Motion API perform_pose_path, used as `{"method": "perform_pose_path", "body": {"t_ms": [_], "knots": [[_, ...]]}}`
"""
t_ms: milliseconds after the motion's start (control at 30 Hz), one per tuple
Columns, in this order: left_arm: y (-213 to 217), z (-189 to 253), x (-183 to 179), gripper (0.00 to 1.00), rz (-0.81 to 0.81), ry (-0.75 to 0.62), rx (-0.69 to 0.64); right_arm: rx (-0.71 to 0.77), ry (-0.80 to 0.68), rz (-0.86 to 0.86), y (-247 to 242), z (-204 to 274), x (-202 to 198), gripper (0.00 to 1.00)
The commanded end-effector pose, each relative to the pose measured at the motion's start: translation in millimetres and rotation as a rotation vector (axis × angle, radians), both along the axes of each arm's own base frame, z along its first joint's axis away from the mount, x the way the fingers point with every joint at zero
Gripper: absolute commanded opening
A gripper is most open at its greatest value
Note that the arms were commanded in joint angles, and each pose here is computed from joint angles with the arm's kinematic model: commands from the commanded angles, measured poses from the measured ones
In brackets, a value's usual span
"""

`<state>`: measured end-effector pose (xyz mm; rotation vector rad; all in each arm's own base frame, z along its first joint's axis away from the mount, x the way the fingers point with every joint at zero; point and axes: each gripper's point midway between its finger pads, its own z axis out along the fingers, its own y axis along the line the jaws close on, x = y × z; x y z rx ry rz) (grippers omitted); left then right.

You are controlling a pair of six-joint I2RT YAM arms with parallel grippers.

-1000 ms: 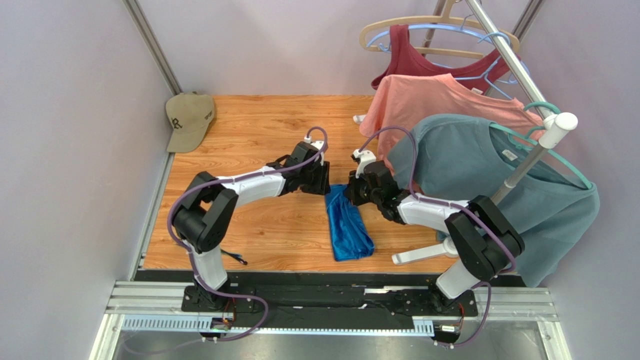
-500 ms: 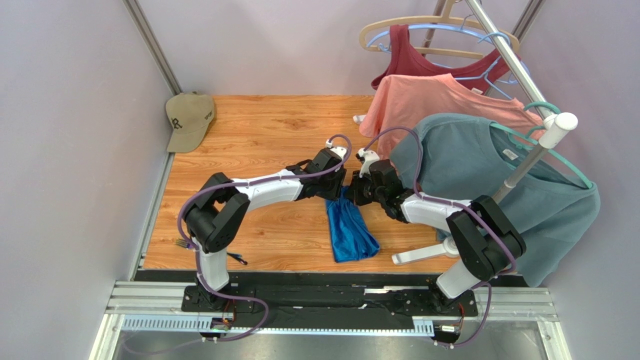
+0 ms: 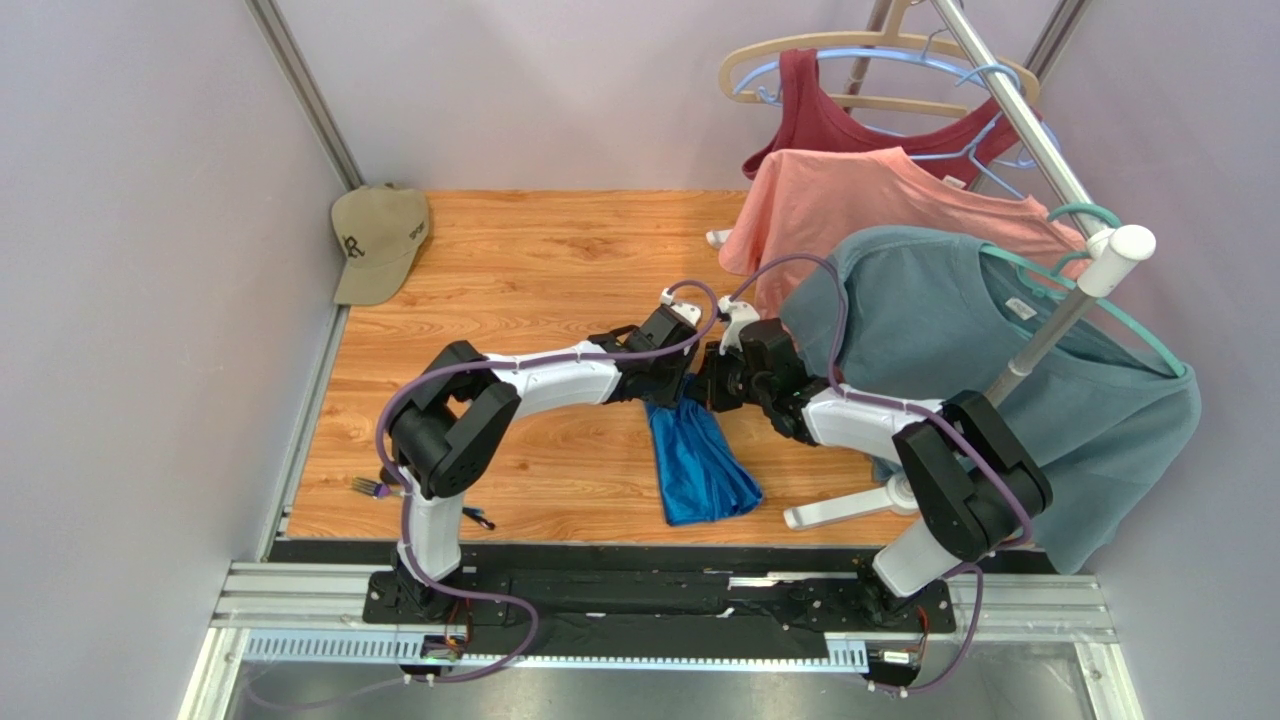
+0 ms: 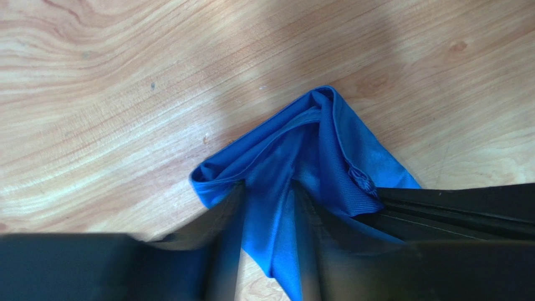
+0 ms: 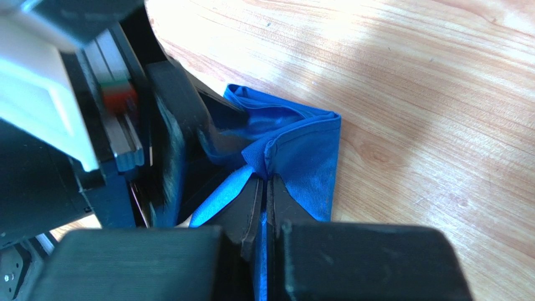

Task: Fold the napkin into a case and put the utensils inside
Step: Grasp the top corner of the smaller rectangle folded napkin from the folded napkin.

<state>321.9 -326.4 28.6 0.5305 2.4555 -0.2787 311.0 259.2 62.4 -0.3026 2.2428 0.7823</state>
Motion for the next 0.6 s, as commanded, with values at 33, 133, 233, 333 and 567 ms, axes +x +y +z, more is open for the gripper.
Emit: {"method": "perform_pose_path", "body": {"t_ms": [33,133,233,333,567], "knots": [[-3,4,3,0.18,-0.002,-0.019,0.006,0.024,0.007,0.002,1,2,-1,0.00],[-5,12,4,0.00,0.007,-0.020,-0.007,0.030,0.037,-0.001,2,4,-3,0.00],[-8,17,3,0.00,0.016,0.007,-0.039,0.050,0.098,0.012,7,5,-11,0.00],[-9,21,2,0.00,0.048,0.045,-0.097,0.093,0.142,0.044,15,6,-19,0.00],[-23,32,-1,0.00,0.037,0.106,-0.240,0.128,0.226,0.057,24,-1,-25,0.00]]}}
